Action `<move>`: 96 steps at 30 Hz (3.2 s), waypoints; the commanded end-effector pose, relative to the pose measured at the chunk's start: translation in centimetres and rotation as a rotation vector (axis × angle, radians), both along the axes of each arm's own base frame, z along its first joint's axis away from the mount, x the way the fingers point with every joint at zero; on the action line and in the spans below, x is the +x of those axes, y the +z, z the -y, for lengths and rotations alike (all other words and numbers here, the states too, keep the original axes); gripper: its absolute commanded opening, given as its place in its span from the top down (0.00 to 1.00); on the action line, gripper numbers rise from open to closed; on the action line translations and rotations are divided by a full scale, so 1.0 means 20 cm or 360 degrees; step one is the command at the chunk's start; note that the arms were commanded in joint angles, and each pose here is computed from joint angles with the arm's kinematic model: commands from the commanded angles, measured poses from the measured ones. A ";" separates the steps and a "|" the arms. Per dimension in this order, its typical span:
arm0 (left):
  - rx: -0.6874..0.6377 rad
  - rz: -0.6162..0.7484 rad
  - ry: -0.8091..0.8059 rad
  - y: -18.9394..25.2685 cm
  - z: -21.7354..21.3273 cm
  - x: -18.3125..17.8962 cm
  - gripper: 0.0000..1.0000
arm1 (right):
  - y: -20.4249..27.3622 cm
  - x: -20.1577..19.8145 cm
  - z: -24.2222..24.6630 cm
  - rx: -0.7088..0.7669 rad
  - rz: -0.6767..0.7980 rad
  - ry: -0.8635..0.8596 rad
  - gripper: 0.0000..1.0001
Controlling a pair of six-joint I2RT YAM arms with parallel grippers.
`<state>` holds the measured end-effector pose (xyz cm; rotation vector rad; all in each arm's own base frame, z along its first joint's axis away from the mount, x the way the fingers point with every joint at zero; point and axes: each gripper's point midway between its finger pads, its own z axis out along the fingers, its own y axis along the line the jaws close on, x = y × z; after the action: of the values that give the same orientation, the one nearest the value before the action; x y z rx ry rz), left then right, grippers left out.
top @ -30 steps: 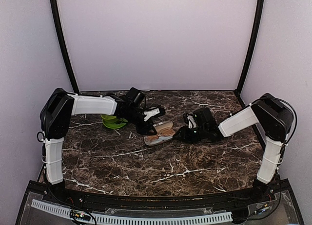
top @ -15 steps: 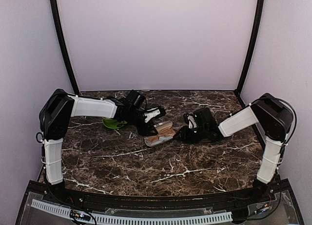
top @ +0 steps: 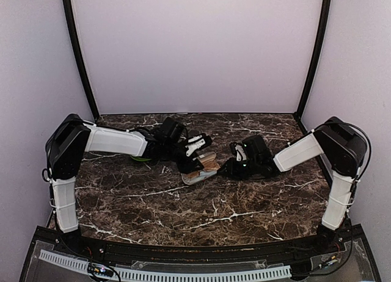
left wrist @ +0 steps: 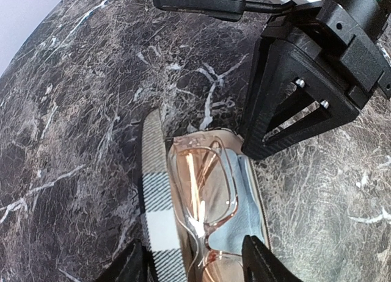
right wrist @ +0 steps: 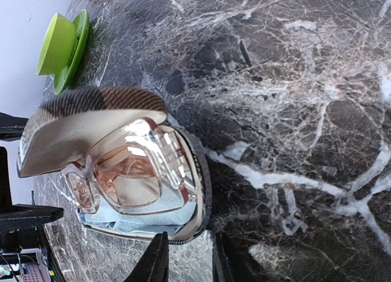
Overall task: Organize the sunglasses
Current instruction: Close the case with sunglasses at the center of the board.
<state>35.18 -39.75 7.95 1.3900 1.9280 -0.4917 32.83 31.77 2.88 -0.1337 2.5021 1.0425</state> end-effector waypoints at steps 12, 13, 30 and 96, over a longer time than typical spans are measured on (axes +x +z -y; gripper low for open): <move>0.0004 0.0095 -0.0009 0.09 0.02 -0.06 0.43 | 0.01 0.05 -0.02 0.0025 0.0019 -0.0023 0.74; 0.0012 0.0098 -0.0007 0.08 0.02 -0.06 0.43 | 0.00 0.05 -0.02 0.0022 0.0015 -0.0024 0.75; 0.0058 0.0136 -0.0037 -0.01 0.03 -0.18 0.42 | -0.03 0.05 -0.01 -0.0015 0.0010 -0.0031 0.79; 0.0000 0.0165 0.0012 0.04 0.08 -0.40 0.32 | 0.12 0.00 0.17 -0.0135 0.0142 -0.0001 0.65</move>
<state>26.25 -41.78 5.63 1.5007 1.8513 -0.4220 32.45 29.25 3.70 -0.1681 2.5075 0.9649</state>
